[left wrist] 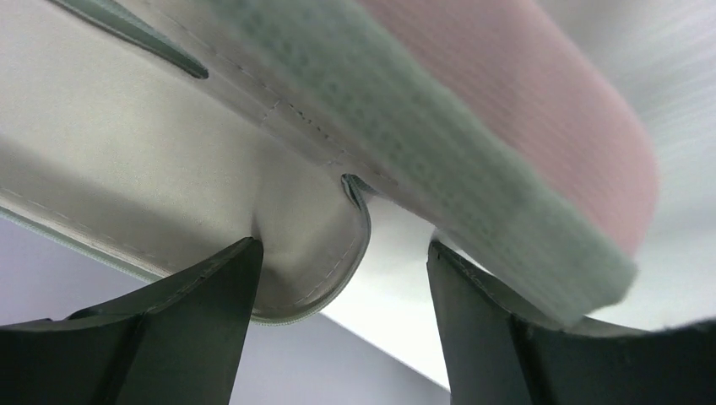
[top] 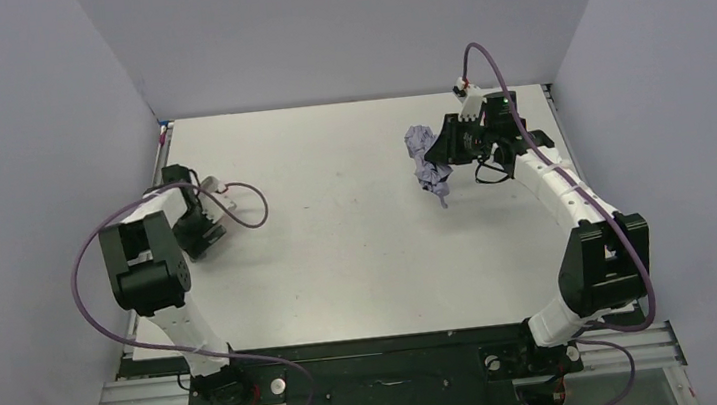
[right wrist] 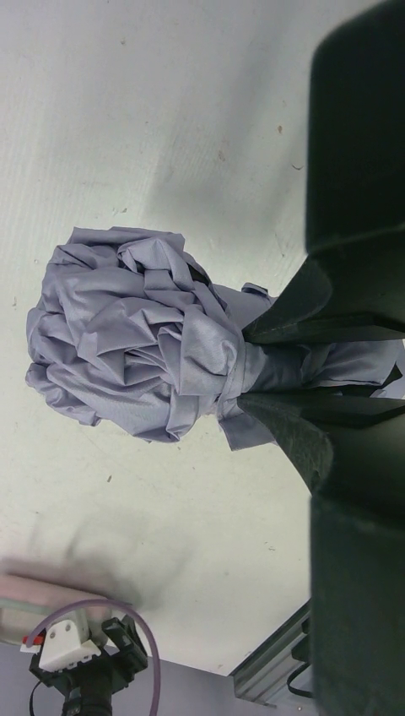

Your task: Open the umbrella

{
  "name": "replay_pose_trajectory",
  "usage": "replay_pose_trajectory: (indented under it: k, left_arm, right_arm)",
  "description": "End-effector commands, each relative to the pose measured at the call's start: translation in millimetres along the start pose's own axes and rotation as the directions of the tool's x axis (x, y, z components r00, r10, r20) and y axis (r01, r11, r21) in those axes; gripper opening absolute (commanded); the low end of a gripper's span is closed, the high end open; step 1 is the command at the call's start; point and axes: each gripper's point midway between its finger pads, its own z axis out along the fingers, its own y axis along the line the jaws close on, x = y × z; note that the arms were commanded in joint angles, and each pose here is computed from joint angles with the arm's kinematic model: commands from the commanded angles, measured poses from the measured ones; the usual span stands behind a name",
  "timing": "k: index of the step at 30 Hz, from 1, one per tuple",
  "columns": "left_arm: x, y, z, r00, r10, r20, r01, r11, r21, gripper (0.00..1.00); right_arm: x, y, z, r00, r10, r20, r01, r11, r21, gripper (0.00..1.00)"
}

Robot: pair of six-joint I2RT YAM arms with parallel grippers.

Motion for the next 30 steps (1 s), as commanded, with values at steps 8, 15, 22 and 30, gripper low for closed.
replay_pose_trajectory:
  k: [8,15,22,30]
  left_arm:
    - [38.0,-27.2,-6.5,0.999,0.036,0.024,-0.040,0.987,0.154,0.73]
    - [2.2,-23.2,-54.9,0.990,0.066,0.127,-0.077,0.994,0.084,0.79]
    - [-34.9,-26.3,-123.7,0.952,0.121,0.280,-0.121,0.992,-0.017,0.99]
    - [-96.5,-24.9,-218.3,0.776,-0.039,0.629,0.031,0.999,0.025,0.97]
  right_arm:
    - [-34.2,18.6,-4.6,0.993,-0.082,0.085,0.087,0.995,-0.051,0.00]
    - [-38.5,32.9,-6.3,0.988,-0.144,0.061,0.149,0.985,-0.084,0.00]
    - [-40.1,53.1,-13.8,0.977,-0.201,0.065,0.208,0.972,-0.114,0.00]
    - [-42.8,100.7,-25.3,0.940,-0.321,0.112,0.337,0.926,-0.171,0.00]
